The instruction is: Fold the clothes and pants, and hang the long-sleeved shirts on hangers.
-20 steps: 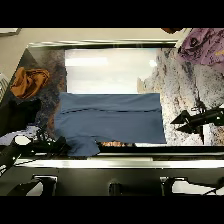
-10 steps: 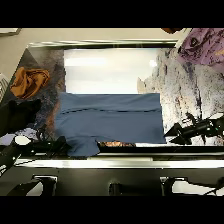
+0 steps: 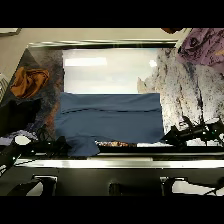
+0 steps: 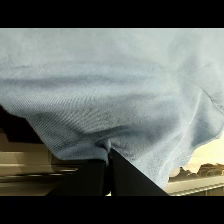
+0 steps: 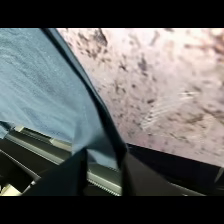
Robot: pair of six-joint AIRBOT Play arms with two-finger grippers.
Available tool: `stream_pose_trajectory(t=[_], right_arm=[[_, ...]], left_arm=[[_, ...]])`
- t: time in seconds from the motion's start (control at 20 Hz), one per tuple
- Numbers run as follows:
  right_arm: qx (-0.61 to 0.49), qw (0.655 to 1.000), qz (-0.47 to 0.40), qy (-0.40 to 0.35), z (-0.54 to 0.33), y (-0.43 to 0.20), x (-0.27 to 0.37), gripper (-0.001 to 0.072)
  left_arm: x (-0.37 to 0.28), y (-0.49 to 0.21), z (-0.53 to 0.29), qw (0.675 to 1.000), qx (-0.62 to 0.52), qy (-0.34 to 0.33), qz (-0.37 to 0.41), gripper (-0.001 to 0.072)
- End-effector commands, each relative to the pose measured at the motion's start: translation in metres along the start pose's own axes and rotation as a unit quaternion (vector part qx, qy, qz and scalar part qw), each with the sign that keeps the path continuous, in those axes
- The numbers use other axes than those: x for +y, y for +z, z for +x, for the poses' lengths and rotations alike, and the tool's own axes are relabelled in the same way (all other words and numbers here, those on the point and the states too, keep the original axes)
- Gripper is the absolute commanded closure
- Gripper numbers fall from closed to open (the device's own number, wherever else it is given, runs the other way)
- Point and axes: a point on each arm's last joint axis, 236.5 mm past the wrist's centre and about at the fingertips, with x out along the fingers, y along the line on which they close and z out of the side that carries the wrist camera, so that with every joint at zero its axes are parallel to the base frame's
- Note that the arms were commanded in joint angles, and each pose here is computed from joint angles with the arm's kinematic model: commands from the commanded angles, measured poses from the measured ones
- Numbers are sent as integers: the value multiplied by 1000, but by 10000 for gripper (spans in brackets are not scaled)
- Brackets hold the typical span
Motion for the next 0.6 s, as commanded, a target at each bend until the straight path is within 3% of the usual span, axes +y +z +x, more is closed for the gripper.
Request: stream_pose_trajectory(t=[0.0, 0.25, 0.55], right_arm=[[-7, 1000, -7, 9, 3, 2, 2, 673], [-30, 999, 19, 15, -9, 1, 16, 686], [-77, 991, 49, -94, -58, -42, 10, 686]], left_arm=[[0, 0, 0, 1000, -1, 0, 1, 687], [-9, -3, -20, 1000, 22, -1, 18, 690], [-8, -37, -69, 998, 10, 41, 53, 690]])
